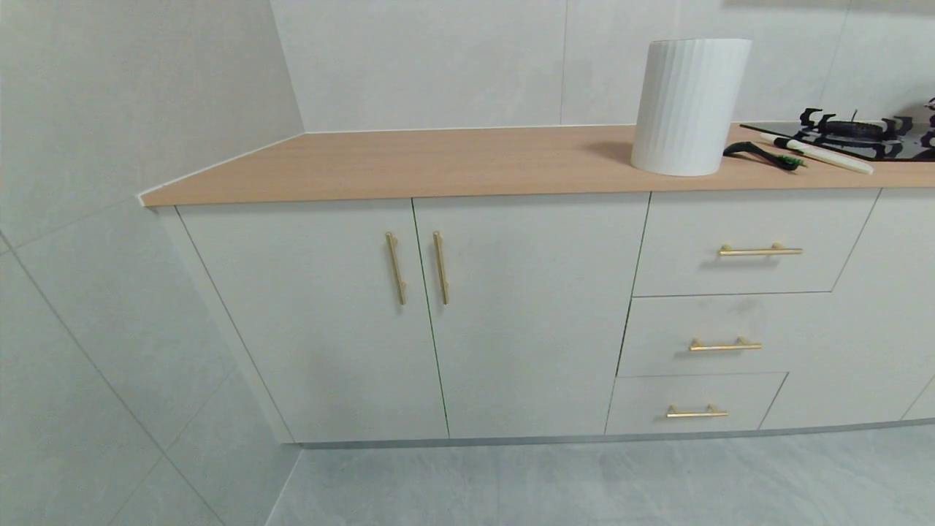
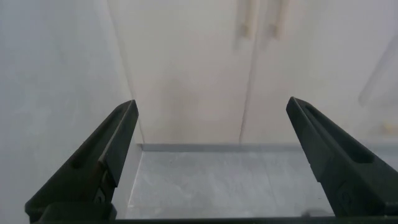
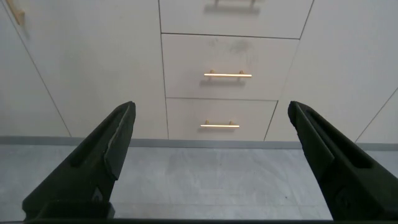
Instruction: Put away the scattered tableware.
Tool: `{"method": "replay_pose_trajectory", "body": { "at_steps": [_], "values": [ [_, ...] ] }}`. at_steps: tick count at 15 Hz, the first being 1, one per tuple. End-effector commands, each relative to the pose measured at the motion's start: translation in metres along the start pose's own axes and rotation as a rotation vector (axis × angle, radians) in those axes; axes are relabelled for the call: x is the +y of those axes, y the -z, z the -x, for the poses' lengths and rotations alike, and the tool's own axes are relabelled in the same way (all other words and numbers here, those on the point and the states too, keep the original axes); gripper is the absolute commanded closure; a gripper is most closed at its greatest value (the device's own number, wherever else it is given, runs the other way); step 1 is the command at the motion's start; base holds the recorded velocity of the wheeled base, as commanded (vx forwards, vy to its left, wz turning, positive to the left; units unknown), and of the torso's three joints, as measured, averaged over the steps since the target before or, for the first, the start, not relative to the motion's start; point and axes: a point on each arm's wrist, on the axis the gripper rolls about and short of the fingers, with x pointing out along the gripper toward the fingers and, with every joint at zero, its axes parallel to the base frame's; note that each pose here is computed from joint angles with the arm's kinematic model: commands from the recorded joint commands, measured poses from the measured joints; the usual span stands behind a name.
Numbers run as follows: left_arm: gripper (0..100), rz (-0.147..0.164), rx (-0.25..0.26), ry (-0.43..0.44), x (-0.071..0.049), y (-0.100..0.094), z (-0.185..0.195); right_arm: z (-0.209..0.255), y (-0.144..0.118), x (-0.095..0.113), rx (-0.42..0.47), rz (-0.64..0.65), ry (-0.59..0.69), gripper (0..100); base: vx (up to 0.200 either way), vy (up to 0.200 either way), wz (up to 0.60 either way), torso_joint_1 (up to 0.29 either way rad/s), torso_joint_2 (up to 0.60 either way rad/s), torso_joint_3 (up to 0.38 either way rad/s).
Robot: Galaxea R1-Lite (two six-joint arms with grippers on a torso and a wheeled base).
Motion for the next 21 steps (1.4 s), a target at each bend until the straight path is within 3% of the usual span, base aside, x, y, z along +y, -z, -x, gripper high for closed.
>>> {"method": "replay_pose_trajectory", "body": {
  "at_steps": [1,9,21],
  "values": [
    [0,-0.007,0.013,0.004,-0.0001,0.0019,-0.0002,-0.0003,0.0002,0.0,0.004,-0.004,0.001,0,0.0,0.0,0.0,0.0,0.0,0.0],
    [0,-0.006,0.013,0.004,-0.0001,0.0019,-0.0002,-0.0003,0.0002,0.0001,0.004,-0.005,-0.004,0,0.0,0.0,0.0,0.0,0.0,0.0],
    [0,-0.006,0.013,0.004,-0.0001,0.0019,-0.0002,-0.0003,0.0002,0.0001,0.004,-0.007,-0.004,0,0.0,-0.2,0.0,0.003,0.0,0.002]
  ]
}}
